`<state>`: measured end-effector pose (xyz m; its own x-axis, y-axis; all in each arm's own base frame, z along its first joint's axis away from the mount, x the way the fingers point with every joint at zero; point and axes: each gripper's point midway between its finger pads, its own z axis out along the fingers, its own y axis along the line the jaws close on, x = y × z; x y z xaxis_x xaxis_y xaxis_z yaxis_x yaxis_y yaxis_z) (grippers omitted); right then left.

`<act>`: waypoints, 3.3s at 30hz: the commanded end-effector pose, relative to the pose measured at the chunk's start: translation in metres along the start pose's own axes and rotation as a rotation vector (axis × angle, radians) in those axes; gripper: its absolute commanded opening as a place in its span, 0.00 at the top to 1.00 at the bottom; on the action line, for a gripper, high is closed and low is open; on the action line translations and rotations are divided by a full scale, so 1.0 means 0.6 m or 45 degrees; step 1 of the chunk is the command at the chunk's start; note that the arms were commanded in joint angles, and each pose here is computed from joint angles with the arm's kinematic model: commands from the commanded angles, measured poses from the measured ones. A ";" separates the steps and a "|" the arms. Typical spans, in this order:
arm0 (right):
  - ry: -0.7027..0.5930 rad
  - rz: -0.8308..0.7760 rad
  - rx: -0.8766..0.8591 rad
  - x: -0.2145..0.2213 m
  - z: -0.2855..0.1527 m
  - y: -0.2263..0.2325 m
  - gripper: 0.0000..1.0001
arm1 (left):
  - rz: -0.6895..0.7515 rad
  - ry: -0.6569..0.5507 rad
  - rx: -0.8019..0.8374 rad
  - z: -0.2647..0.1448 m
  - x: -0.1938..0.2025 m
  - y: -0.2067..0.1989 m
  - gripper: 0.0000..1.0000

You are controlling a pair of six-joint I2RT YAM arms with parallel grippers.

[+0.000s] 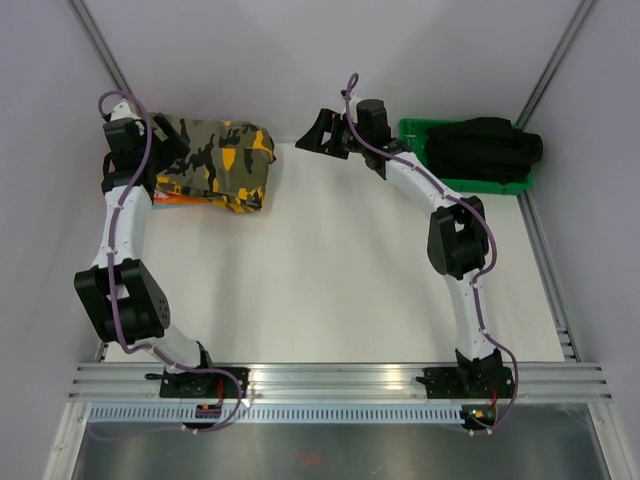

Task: Fold and stack the trousers
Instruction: Neatly place the folded trousers to the corner

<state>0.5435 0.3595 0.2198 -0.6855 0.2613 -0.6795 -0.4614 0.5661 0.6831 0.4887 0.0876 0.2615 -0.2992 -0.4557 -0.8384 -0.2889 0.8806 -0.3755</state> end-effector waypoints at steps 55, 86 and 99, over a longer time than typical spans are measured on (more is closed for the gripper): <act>-0.240 -0.297 0.529 0.003 -0.406 0.025 0.02 | 0.809 -0.004 -0.266 0.272 0.186 -0.252 0.98; -0.554 -0.406 0.748 -0.057 -0.595 0.096 0.02 | 0.385 0.036 0.727 -0.316 0.032 -0.340 0.00; -0.567 -0.274 0.789 0.119 -0.710 0.064 0.02 | 0.323 -0.094 0.533 -0.526 0.135 -0.131 0.00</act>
<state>0.2465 0.0747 0.3363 -0.2197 0.2885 -0.9319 -0.1312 0.9379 0.3212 0.2211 -0.0669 0.3620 -0.2292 -0.1622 -0.9598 0.2263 0.9501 -0.2147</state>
